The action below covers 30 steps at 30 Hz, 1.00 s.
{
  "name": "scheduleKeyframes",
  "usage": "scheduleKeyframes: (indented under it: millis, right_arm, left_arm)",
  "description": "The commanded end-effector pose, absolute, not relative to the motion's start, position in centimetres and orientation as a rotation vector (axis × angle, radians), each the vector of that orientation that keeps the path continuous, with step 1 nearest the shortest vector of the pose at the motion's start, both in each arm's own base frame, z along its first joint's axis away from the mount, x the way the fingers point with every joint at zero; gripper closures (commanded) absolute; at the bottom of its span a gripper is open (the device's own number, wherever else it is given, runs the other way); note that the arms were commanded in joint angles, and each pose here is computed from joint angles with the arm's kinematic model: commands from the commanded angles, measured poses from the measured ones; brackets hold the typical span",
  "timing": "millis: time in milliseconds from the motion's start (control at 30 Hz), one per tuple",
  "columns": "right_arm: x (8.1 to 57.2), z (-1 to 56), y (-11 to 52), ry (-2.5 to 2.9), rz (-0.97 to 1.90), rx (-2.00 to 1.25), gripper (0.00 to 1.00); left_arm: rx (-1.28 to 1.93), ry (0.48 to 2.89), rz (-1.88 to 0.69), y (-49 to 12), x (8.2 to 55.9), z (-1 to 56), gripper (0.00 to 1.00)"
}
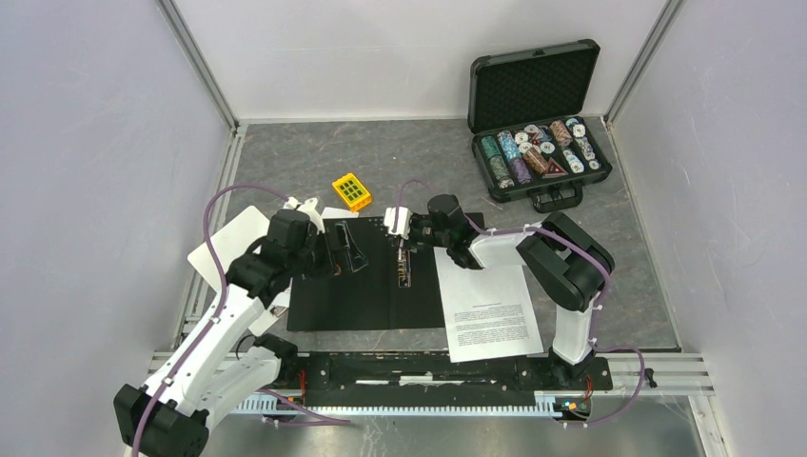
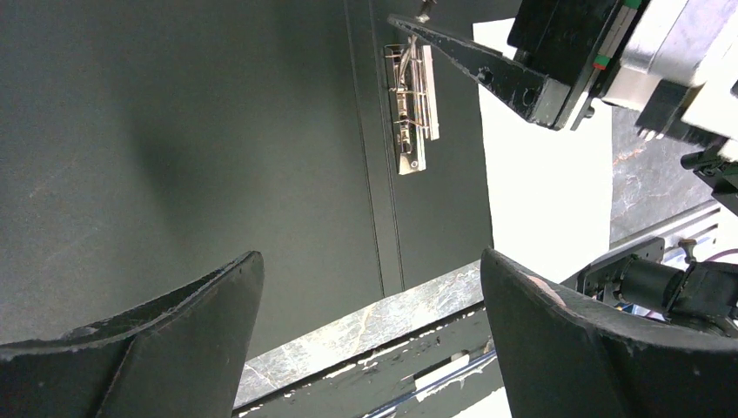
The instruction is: Put the files into the folder
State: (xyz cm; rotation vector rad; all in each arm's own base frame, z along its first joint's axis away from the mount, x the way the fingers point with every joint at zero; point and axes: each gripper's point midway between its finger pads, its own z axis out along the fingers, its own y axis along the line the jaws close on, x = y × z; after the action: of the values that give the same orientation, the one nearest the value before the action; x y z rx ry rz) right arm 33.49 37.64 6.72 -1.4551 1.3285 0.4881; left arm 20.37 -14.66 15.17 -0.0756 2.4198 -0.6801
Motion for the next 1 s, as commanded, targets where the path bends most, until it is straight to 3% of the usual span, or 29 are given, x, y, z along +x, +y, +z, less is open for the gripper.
scheduleKeyframes:
  millis: [0,100,300,667,967]
  right_arm:
    - [35.0,10.4,38.7,1.324,0.527,-1.346,0.45]
    - [35.3,12.5,37.7,1.407,0.522,-1.257,0.34]
    - [33.1,15.1,33.0,1.586,0.539,-0.957,0.24]
    - [25.8,6.8,19.5,2.345,0.216,-0.475,0.17]
    - [22.1,5.8,12.1,2.394,0.086,-0.177,0.14]
  left_arm:
    - [-0.026,2.393,-0.663,-14.6,20.9,15.7,0.0]
    - [-0.022,2.389,-0.689,-14.9,20.8,15.7,0.0]
    - [-0.032,2.398,-0.686,-14.9,20.8,15.5,0.0]
    - [-0.011,2.393,-0.705,-15.1,20.6,15.6,0.0]
    - [0.207,2.47,-1.018,-19.7,18.7,16.0,0.24]
